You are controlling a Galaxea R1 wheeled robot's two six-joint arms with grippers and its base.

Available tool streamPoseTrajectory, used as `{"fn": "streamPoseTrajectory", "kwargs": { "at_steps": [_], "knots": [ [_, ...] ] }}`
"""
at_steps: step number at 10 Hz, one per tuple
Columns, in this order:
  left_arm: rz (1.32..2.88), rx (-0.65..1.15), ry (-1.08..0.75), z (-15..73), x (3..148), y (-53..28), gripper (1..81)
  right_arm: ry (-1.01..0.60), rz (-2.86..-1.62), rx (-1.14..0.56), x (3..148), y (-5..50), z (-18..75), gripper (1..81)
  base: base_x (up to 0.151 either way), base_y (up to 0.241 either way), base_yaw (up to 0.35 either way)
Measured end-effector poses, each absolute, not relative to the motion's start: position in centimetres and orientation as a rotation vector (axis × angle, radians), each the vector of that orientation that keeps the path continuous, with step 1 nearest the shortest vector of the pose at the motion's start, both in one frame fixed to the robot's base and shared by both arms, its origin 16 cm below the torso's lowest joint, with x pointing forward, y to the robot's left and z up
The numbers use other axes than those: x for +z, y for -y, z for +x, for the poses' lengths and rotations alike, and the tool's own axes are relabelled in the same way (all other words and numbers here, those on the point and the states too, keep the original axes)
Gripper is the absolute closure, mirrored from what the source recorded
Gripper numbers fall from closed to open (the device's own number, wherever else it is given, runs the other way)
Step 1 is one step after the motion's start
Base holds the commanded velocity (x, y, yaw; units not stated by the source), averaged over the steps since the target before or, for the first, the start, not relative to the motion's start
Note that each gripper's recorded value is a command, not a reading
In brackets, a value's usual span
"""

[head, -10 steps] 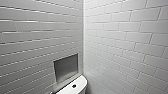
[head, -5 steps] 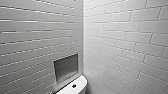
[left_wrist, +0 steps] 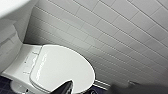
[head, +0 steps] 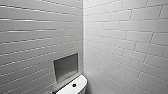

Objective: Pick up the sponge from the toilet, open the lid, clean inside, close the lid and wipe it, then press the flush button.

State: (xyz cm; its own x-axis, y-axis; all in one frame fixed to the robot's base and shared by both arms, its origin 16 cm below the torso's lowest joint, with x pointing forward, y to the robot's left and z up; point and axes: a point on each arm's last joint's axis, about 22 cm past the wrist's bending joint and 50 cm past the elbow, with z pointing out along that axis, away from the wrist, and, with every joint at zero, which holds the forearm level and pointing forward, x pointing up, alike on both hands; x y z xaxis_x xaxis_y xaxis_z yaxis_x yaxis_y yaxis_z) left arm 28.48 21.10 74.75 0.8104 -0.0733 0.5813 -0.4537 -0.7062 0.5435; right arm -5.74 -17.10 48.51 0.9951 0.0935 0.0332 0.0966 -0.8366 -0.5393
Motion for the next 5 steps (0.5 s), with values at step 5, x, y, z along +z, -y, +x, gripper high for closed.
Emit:
{"fn": "streamPoseTrajectory", "kwargs": {
  "at_steps": [5],
  "knots": [
    [2.269,0.689,0.355,38.1,81.5,-22.3,1.0,0.094,-2.563,0.102,48.7,17.0,-8.7,81.1,0.000,0.000,0.000]
  ]
}}
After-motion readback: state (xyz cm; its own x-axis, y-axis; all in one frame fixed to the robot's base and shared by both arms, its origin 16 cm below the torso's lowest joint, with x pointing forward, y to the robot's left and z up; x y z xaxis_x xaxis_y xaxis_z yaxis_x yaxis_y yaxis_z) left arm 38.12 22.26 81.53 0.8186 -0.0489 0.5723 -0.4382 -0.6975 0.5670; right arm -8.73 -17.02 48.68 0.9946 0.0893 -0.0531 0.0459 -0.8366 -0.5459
